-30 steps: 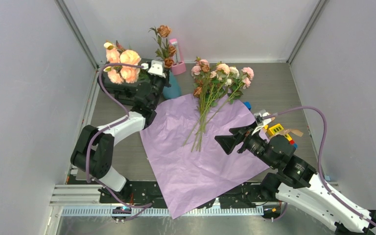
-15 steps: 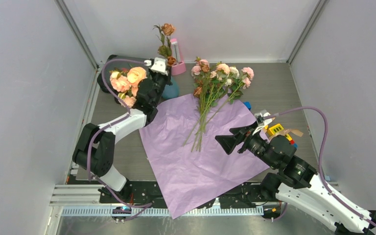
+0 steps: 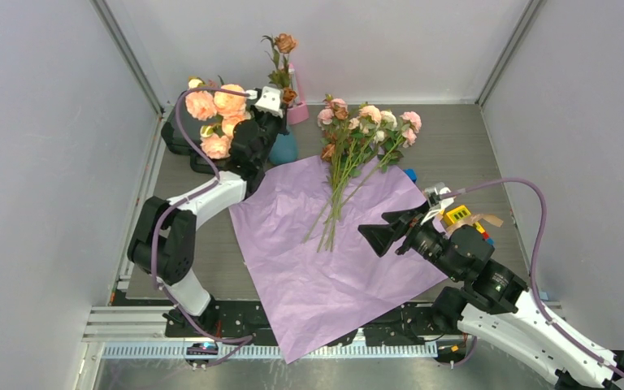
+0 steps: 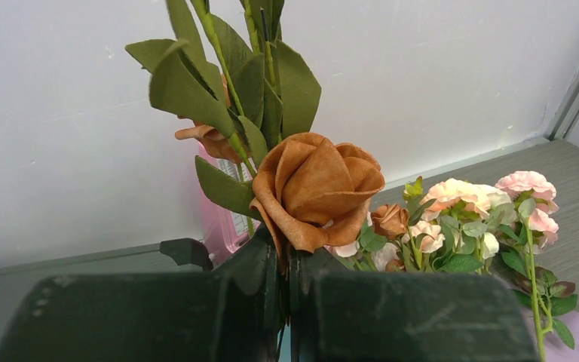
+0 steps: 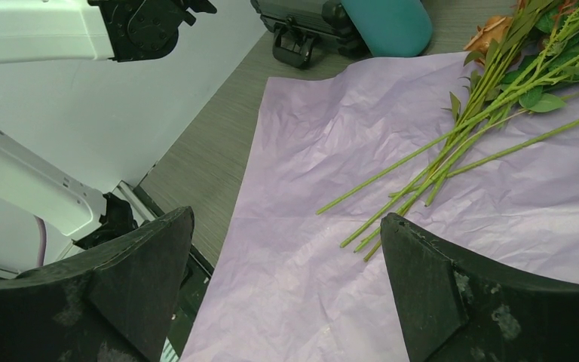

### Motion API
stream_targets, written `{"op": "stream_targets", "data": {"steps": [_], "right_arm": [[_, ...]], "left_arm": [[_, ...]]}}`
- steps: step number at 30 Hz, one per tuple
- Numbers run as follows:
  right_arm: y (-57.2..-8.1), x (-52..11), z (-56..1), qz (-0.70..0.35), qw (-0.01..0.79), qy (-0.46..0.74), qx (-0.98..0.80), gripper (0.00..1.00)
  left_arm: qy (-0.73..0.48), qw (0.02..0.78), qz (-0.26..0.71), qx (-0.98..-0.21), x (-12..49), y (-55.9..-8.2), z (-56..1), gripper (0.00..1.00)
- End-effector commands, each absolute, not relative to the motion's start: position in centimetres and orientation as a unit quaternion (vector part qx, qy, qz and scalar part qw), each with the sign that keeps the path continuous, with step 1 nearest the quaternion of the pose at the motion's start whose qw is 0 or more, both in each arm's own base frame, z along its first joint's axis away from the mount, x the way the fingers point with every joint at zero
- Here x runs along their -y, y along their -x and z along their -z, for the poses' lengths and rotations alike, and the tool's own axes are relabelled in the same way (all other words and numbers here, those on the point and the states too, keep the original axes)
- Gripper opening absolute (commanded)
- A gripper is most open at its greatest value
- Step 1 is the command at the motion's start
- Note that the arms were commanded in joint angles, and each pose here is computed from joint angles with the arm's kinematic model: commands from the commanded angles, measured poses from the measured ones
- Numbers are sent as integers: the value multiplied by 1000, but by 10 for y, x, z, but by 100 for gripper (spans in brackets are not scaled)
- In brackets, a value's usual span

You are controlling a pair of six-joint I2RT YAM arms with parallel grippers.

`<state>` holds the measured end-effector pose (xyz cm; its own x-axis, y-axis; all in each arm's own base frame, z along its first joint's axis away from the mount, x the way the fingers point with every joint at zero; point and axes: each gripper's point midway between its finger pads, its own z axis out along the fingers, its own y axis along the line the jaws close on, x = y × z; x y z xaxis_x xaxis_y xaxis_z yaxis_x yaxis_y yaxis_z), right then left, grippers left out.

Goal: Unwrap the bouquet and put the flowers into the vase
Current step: Insert the fake flower into the vase.

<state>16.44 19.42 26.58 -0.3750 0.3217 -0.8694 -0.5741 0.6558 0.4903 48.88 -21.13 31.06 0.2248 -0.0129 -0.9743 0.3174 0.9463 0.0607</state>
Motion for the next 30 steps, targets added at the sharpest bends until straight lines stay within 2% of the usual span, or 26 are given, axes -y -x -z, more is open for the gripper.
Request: {"op": "stream_targets", "data": {"steps": [1,21,26,30], "right_arm": [[-166,-192,-279,-413,568,77,-708,99],[-167,-196,-280,-412,564,83,-711,99],[-167,-196,-280,-412,563,83,-711,99],[-167,-197,-280,-413,563,83,-711,99]], "left_arm": [[-137,752,106,-636,215,-500,-296,0],[-116,750,105,-642,207,-501,-294,0],[-132,747,107,-643,209,-496,-296,20],[-145,744,112,-642,211,-490,-301,26]]}}
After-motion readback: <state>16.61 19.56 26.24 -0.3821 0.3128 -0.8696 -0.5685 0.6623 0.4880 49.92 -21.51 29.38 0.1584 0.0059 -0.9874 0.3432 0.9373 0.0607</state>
